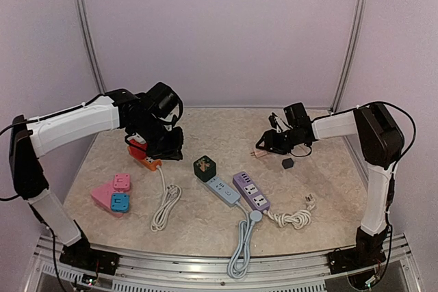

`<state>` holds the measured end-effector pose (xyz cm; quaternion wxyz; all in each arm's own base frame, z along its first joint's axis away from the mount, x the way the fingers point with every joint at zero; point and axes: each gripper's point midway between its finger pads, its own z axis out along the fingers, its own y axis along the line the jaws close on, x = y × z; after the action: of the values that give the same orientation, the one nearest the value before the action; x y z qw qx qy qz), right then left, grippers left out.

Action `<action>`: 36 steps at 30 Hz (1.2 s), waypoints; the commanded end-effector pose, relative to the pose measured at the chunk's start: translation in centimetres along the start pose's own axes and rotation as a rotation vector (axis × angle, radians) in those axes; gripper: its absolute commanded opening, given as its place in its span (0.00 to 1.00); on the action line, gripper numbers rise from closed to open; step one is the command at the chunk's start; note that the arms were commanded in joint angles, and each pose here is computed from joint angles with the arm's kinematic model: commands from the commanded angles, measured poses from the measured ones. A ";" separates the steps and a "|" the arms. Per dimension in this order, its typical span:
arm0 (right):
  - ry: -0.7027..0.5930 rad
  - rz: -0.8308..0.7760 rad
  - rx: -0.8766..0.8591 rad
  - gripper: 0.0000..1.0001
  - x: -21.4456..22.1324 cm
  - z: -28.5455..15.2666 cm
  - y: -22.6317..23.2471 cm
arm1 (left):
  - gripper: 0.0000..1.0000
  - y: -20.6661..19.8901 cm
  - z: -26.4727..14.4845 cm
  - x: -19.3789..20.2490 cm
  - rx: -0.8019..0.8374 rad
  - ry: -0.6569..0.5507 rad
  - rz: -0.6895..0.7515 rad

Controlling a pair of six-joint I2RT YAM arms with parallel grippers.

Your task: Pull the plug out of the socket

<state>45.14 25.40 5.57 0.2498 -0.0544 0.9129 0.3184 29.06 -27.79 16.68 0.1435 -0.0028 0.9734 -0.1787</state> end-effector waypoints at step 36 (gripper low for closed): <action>0.022 -0.555 0.278 0.94 7.2 -0.4 18.1 | 0.09 3.4 2.5 -0.2 0.017 0.017 -0.062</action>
<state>35.34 40.71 14.85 0.3498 -0.2649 0.8860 0.1497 29.46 -24.68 11.92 0.1087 -0.0438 0.9779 -0.1734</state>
